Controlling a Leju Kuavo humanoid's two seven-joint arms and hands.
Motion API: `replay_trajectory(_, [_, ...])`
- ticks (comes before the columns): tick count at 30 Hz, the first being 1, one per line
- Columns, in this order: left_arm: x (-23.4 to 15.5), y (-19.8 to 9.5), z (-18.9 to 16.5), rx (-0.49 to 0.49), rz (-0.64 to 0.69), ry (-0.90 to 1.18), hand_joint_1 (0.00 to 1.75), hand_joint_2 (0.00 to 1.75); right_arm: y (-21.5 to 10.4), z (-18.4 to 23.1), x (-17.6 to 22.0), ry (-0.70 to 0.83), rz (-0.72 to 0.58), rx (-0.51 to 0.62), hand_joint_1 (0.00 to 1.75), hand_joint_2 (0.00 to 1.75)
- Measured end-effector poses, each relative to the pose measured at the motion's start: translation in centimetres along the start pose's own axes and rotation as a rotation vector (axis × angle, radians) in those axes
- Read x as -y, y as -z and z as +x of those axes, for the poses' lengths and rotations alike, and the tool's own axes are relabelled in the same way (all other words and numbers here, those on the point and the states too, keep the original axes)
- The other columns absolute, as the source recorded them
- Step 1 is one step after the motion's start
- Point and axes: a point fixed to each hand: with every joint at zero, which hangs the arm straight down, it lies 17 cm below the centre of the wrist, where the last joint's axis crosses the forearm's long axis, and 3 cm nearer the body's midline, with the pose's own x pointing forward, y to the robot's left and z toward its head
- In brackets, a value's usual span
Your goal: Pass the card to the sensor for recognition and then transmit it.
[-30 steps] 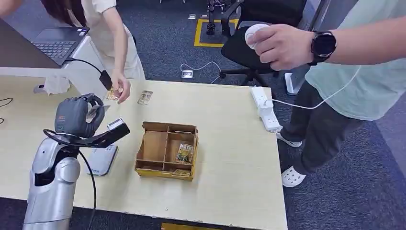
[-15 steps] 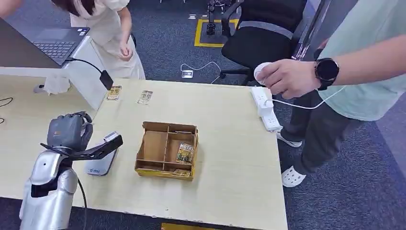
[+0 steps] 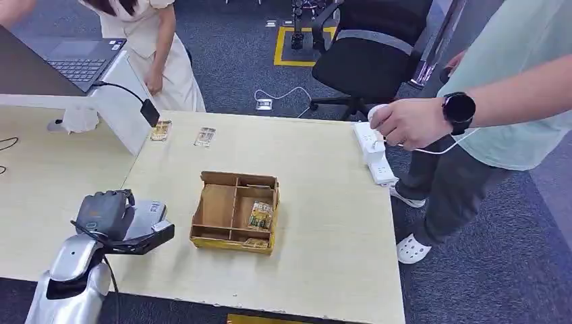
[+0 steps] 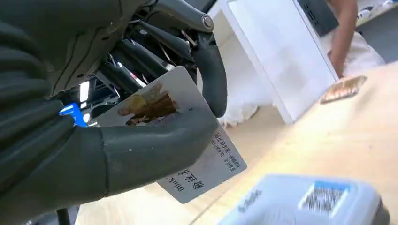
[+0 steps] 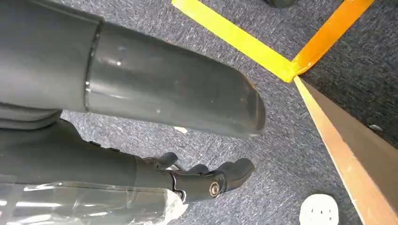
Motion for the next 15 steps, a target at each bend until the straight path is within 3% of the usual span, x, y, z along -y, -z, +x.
replay_trajectory(9, [1.3, -0.5, -0.1, 0.01, -0.035, 0.006, 1.75, 1.75, 0.0, 0.1, 0.1, -0.001, -0.001, 0.004, 0.0, 0.0])
replay_trajectory(15, [3.5, -1.2, 0.3, 0.039, -0.138, -0.023, 1.75, 1.75, 0.2, 0.0, 0.4, -0.013, -0.007, 0.004, 0.0, 0.0])
